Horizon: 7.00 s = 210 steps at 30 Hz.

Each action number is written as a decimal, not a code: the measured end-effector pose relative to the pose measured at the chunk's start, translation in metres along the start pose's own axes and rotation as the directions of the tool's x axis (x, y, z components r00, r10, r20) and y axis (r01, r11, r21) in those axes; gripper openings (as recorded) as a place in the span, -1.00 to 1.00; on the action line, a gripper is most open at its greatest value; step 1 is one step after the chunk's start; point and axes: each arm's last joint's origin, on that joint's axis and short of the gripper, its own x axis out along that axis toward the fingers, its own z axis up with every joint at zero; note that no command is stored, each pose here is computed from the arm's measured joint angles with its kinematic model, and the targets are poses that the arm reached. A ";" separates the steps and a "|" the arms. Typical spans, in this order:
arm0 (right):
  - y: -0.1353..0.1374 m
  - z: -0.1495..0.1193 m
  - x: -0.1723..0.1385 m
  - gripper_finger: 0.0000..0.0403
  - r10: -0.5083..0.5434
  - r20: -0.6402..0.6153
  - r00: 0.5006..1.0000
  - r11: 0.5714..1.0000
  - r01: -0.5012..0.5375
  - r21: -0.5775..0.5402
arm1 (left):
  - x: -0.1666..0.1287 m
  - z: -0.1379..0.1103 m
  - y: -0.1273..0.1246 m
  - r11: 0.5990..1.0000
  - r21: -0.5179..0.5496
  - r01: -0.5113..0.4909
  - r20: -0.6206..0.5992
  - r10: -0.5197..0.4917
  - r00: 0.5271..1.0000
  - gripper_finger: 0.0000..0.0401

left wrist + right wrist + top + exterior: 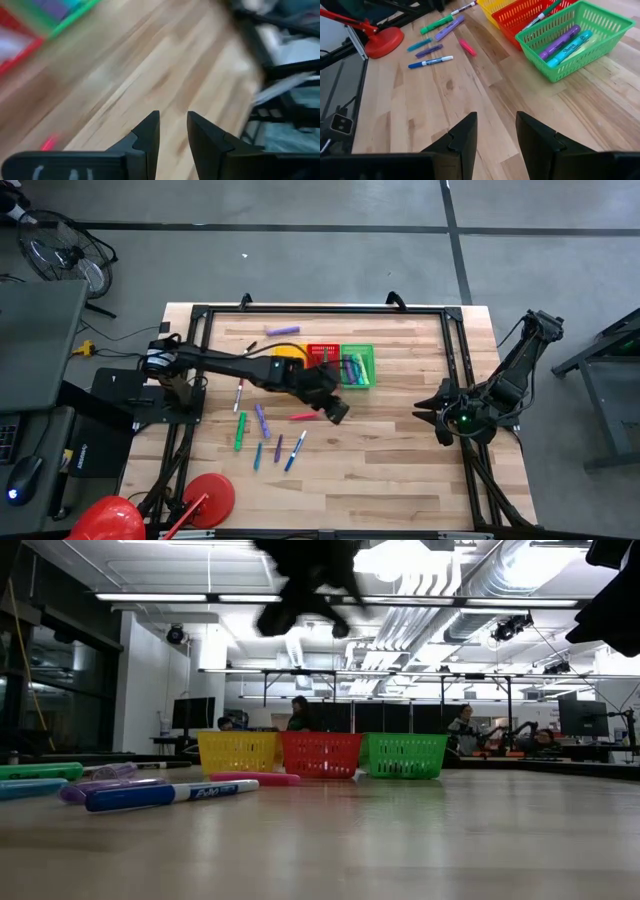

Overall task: Pick & Place Markers
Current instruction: Put the blue marker into the red bin

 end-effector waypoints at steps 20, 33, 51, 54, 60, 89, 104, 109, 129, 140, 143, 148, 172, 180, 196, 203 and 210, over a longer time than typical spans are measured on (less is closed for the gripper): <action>0.001 -0.001 0.001 -0.38 -0.013 0.014 1.000 1.000 0.014 -0.007 | -0.019 -0.104 0.042 0.933 -0.286 -0.217 -0.060 0.209 0.976 -0.53; 0.001 -0.002 0.001 -0.38 0.004 -0.024 1.000 0.999 -0.003 0.034 | 0.017 -0.116 0.047 0.924 -0.241 -0.298 -0.211 0.250 0.945 -0.53; 0.002 -0.002 0.001 -0.38 0.009 -0.038 0.999 1.000 -0.009 0.018 | 0.021 -0.109 0.033 0.901 -0.189 -0.392 -0.244 0.343 0.907 -0.53; 0.002 -0.002 0.001 -0.38 0.010 -0.038 0.999 1.000 -0.009 0.016 | 0.021 -0.111 0.031 0.904 -0.186 -0.385 -0.259 0.333 0.907 -0.53; 0.002 -0.002 0.001 -0.38 0.013 -0.045 0.999 1.000 -0.012 0.007 | 0.022 -0.110 0.029 0.912 -0.192 -0.363 -0.251 0.312 0.916 -0.53; 0.002 -0.002 0.001 -0.38 0.012 -0.042 0.999 1.000 -0.012 -0.011 | 0.026 -0.104 0.018 0.963 -0.148 -0.223 -0.190 0.194 0.963 -0.53; 0.002 -0.002 0.001 -0.38 0.011 -0.041 0.999 1.000 -0.012 -0.011 | 0.026 -0.102 0.013 0.969 -0.155 -0.194 -0.183 0.165 0.969 -0.16; 0.002 -0.002 0.001 -0.38 0.011 -0.042 0.999 1.000 -0.012 -0.012 | 0.019 -0.099 0.010 0.955 -0.164 -0.246 -0.178 0.216 0.960 -0.15; 0.004 -0.003 0.002 -0.38 0.031 -0.063 0.998 0.999 -0.030 0.010 | 0.078 -0.107 0.014 0.822 -0.007 -0.569 -0.298 0.542 0.786 -0.15; 0.012 -0.006 0.007 -0.38 0.029 -0.069 0.997 0.999 -0.027 0.024 | 0.093 -0.117 0.027 0.775 0.024 -0.632 -0.372 0.594 0.713 -0.15; 0.013 -0.008 0.009 -0.38 0.025 -0.084 0.996 0.999 -0.024 0.023 | 0.094 -0.118 0.028 0.778 0.024 -0.628 -0.375 0.589 0.716 -0.15; 0.017 -0.010 0.012 -0.38 0.028 -0.087 0.996 0.999 -0.025 0.031 | 0.099 -0.119 0.030 0.786 0.067 -0.615 -0.380 0.590 0.712 -0.15; 0.017 -0.011 0.013 -0.38 0.022 -0.098 0.995 0.999 -0.019 0.029 | 0.104 -0.118 0.030 0.819 0.106 -0.563 -0.391 0.555 0.734 -0.51; 0.017 -0.011 0.013 -0.38 0.020 -0.094 0.995 1.000 -0.018 0.021 | 0.104 -0.118 0.029 0.826 0.100 -0.555 -0.404 0.544 0.736 -0.60; 0.015 -0.012 0.013 -0.38 0.006 -0.100 0.995 1.000 -0.006 0.001 | 0.105 -0.118 0.029 0.829 0.098 -0.550 -0.409 0.538 0.737 -0.87; 0.015 -0.012 0.013 -0.38 0.006 -0.100 0.995 1.000 -0.008 -0.022 | 0.104 -0.118 0.029 0.828 0.102 -0.552 -0.403 0.542 0.738 -0.90; 0.016 -0.012 0.013 -0.38 0.006 -0.100 0.995 1.000 -0.009 -0.021 | 0.097 -0.108 0.021 0.800 0.182 -0.572 -0.375 0.594 0.712 -0.91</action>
